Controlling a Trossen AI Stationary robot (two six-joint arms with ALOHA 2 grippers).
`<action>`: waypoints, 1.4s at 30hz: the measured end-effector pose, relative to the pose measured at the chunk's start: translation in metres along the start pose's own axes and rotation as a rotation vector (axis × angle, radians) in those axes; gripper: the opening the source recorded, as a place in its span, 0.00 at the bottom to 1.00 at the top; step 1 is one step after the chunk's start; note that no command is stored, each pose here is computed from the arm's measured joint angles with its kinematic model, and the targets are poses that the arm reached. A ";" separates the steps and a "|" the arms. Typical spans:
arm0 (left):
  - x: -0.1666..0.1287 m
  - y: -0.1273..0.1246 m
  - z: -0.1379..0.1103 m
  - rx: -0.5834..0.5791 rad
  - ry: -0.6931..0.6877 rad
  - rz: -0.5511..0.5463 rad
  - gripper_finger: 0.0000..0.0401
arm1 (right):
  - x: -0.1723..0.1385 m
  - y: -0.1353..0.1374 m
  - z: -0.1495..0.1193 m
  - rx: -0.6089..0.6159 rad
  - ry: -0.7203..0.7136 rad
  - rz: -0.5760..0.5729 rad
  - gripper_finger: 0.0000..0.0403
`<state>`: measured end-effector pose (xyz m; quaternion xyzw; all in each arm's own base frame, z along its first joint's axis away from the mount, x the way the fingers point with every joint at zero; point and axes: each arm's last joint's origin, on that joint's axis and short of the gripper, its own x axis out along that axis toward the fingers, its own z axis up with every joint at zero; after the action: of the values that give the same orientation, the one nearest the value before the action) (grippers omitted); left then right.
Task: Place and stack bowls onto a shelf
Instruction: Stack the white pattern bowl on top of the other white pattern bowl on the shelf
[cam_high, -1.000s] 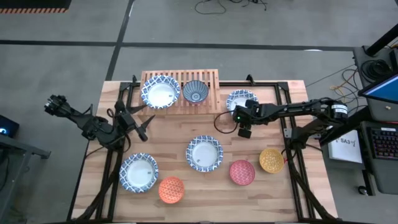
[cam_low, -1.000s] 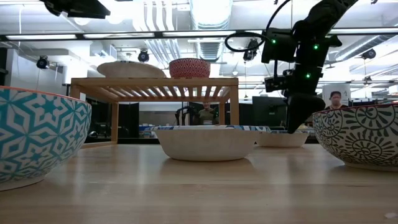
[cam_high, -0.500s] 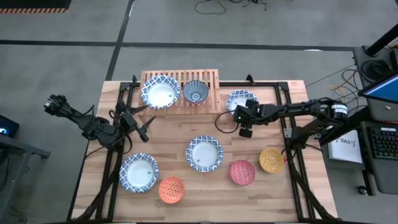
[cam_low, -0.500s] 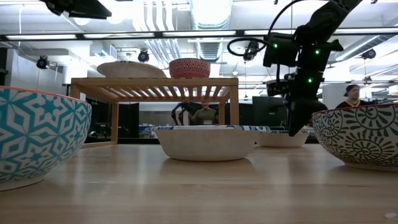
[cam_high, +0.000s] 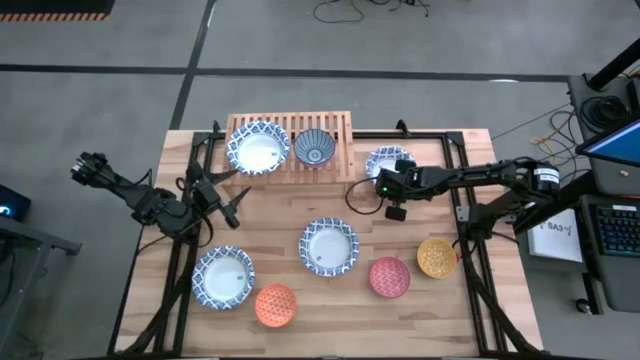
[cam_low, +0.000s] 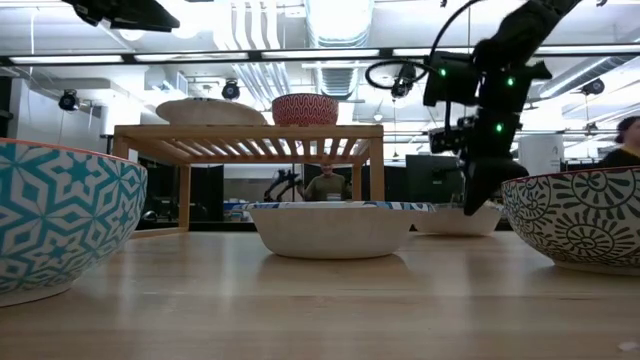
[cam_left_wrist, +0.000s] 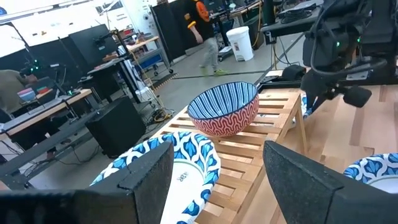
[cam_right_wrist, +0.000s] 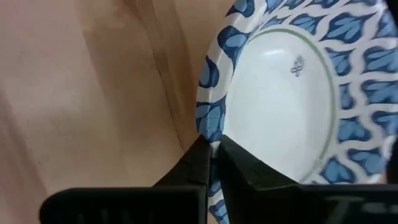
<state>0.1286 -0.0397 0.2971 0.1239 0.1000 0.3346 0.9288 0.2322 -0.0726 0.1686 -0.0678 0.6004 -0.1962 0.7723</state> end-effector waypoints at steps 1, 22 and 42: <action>0.000 0.001 0.001 -0.003 -0.001 0.000 0.57 | -0.005 -0.001 0.002 -0.001 0.004 -0.014 0.03; -0.008 0.021 0.001 -0.069 0.003 0.056 0.57 | -0.183 -0.060 0.106 -0.001 -0.319 -0.378 0.03; -0.011 0.029 -0.006 -0.097 0.021 0.052 0.57 | -0.149 -0.028 0.269 -0.478 -0.495 -0.394 0.03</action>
<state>0.1009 -0.0239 0.3012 0.0778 0.0904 0.3644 0.9236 0.4526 -0.0766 0.3850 -0.4049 0.4004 -0.1730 0.8036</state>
